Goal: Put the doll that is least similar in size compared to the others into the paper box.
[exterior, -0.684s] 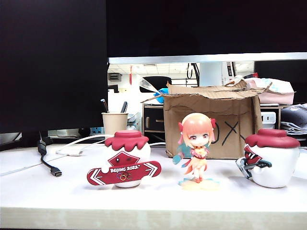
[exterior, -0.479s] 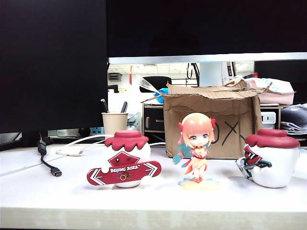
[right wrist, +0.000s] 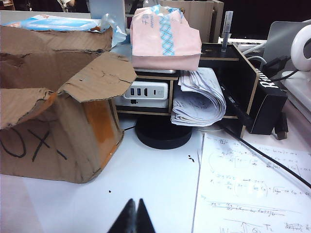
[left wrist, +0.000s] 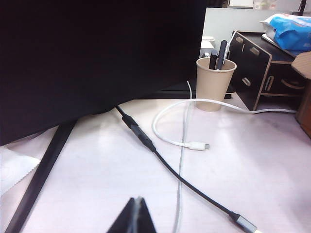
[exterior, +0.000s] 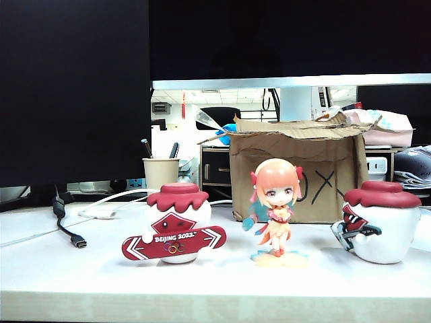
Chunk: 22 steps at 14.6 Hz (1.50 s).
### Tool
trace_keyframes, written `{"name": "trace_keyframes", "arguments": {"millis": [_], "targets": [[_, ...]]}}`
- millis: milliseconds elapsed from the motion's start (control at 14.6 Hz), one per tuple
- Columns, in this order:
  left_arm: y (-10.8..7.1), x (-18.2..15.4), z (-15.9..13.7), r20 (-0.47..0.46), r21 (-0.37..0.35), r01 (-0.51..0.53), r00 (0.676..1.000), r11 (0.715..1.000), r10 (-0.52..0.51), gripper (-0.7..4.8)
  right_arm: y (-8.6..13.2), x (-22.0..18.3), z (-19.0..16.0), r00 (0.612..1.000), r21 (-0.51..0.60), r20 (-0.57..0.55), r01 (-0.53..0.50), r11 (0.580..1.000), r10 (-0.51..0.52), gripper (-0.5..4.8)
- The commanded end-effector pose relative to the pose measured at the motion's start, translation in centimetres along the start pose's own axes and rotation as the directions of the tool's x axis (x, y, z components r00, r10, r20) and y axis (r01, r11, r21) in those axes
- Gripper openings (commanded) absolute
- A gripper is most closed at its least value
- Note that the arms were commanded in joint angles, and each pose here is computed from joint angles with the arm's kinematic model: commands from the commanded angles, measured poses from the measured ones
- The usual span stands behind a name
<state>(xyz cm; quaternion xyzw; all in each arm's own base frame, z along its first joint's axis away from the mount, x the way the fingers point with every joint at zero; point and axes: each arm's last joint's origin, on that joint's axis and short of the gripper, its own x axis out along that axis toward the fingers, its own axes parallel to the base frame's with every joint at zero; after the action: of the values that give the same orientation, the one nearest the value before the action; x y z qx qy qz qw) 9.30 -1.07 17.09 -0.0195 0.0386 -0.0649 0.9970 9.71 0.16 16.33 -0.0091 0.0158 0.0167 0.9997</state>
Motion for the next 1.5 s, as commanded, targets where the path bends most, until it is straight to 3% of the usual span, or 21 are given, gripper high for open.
{"name": "trace_keyframes", "arguments": {"millis": [68,205,342,479,616,752,889,958,1026,1163,1299,1368,1505], "targets": [[-0.7,0.0,0.2,0.012,0.007,0.064,0.998,0.998,-0.064,-0.05,0.0,0.0,0.0,1.000,0.003,0.014,-0.004,1.000,0.004,-0.05],[-2.1,-0.2,0.1,0.003,0.018,0.221,0.975,0.975,-0.221,-0.05,0.0,0.0,0.0,1.000,0.017,0.014,-0.004,1.000,0.004,-0.05],[-3.9,-0.6,-0.2,-0.034,0.027,0.419,0.908,0.908,-0.418,-0.05,0.0,0.0,0.1,1.000,0.176,0.015,-0.008,0.984,0.005,0.24],[-4.7,-0.4,-0.8,-0.111,0.025,0.484,0.871,0.874,-0.479,-0.05,0.1,0.0,0.1,0.999,0.210,0.017,-0.035,0.977,0.032,0.47],[-5.8,-0.2,-2.0,-0.255,0.023,0.559,0.805,0.829,-0.536,-0.05,0.4,0.0,0.3,0.991,0.213,0.046,-0.135,0.968,0.128,0.50],[-6.7,-0.5,-2.5,-0.308,0.020,0.631,0.742,0.776,-0.596,-0.05,0.7,-0.3,1.8,0.956,0.283,0.161,-0.282,0.917,0.245,0.49],[-6.8,-0.6,-2.5,-0.315,0.020,0.645,0.729,0.764,-0.608,-0.05,0.8,-1.2,4.8,0.919,0.346,0.269,-0.373,0.861,0.290,0.49],[-6.8,-0.6,-2.5,-0.315,0.021,0.642,0.732,0.767,-0.604,-0.05,0.8,-2.9,8.8,0.880,0.344,0.366,-0.431,0.834,0.304,0.48],[-6.8,-0.6,-2.5,-0.315,0.021,0.641,0.732,0.767,-0.604,-0.05,0.9,-4.1,11.5,0.871,0.281,0.353,-0.448,0.849,0.343,0.44],[-6.8,-0.6,-2.5,-0.314,0.021,0.641,0.733,0.768,-0.603,-0.05,1.1,-4.5,14.4,0.871,0.192,0.200,-0.483,0.854,0.448,0.40],[-6.8,-0.6,-2.5,-0.315,0.021,0.642,0.732,0.767,-0.604,-0.05,1.6,-2.8,16.9,0.778,0.190,-0.021,-0.614,0.766,0.629,0.24],[-6.8,-0.6,-2.5,-0.315,0.021,0.641,0.733,0.767,-0.604,-0.05,1.7,-1.4,17.4,0.724,0.202,-0.104,-0.656,0.727,0.682,-0.09],[-6.8,-0.6,-2.5,-0.315,0.021,0.641,0.732,0.767,-0.604,-0.05,2.0,1.8,17.2,0.682,0.223,-0.280,-0.638,0.737,0.676,-0.09]]}}
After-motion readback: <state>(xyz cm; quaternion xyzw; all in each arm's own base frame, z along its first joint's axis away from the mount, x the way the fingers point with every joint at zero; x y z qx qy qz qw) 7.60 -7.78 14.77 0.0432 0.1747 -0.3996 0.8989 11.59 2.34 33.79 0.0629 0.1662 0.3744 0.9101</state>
